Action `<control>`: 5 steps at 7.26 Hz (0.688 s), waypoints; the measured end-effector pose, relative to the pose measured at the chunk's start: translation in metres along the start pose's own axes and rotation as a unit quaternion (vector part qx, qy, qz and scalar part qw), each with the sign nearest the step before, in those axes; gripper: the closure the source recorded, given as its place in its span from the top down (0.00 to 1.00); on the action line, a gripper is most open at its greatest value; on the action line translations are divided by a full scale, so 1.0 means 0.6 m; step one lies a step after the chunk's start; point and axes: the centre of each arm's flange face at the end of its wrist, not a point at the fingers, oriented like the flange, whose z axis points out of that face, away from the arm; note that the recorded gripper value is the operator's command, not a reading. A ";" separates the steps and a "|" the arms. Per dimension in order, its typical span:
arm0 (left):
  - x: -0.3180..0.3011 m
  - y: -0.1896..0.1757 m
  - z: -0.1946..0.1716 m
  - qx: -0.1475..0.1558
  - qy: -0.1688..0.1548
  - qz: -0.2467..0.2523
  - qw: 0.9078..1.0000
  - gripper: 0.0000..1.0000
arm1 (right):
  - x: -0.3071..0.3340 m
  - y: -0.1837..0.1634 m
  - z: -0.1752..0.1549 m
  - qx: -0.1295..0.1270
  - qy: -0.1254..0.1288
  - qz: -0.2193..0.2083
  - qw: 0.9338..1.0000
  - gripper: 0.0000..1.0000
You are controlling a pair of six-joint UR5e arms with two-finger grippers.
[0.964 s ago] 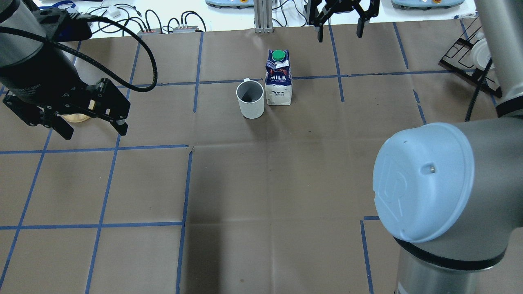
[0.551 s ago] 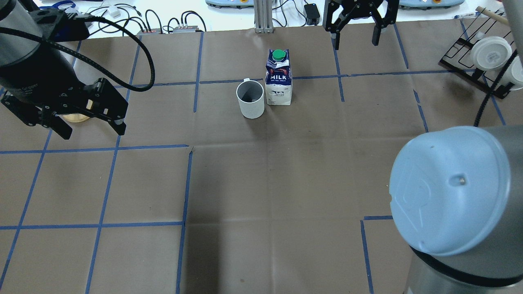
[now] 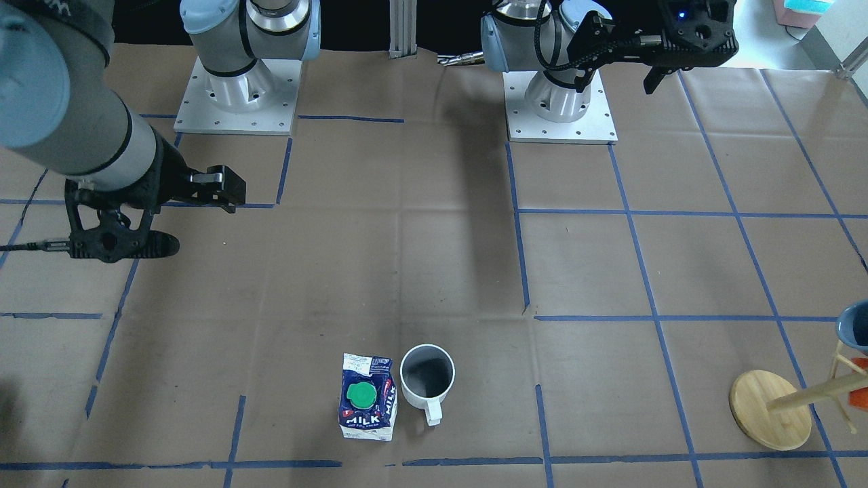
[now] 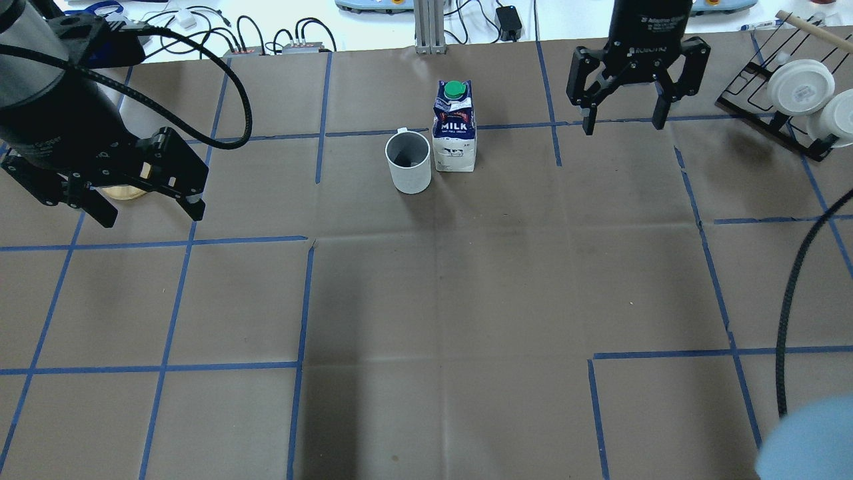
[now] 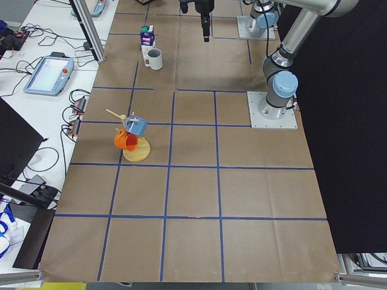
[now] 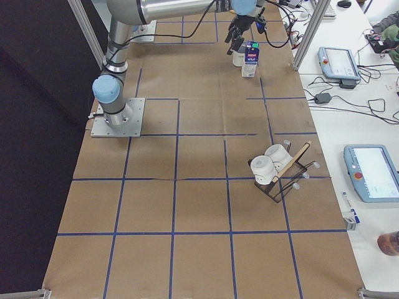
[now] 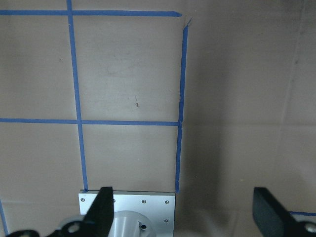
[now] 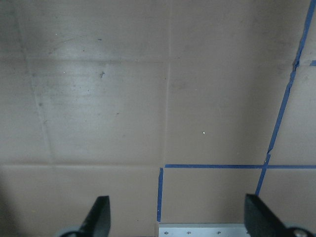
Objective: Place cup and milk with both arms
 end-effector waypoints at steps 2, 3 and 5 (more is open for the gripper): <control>0.000 0.000 0.000 0.000 0.000 0.000 1.000 1.00 | 0.004 0.103 0.036 0.081 -0.001 0.016 0.997 1.00; 0.000 0.000 0.000 0.000 0.000 0.000 1.000 1.00 | 0.003 0.139 0.042 0.107 -0.001 0.021 0.994 1.00; 0.000 0.000 0.000 -0.001 0.000 0.000 1.000 1.00 | -0.001 0.161 0.024 0.132 -0.007 0.056 0.990 1.00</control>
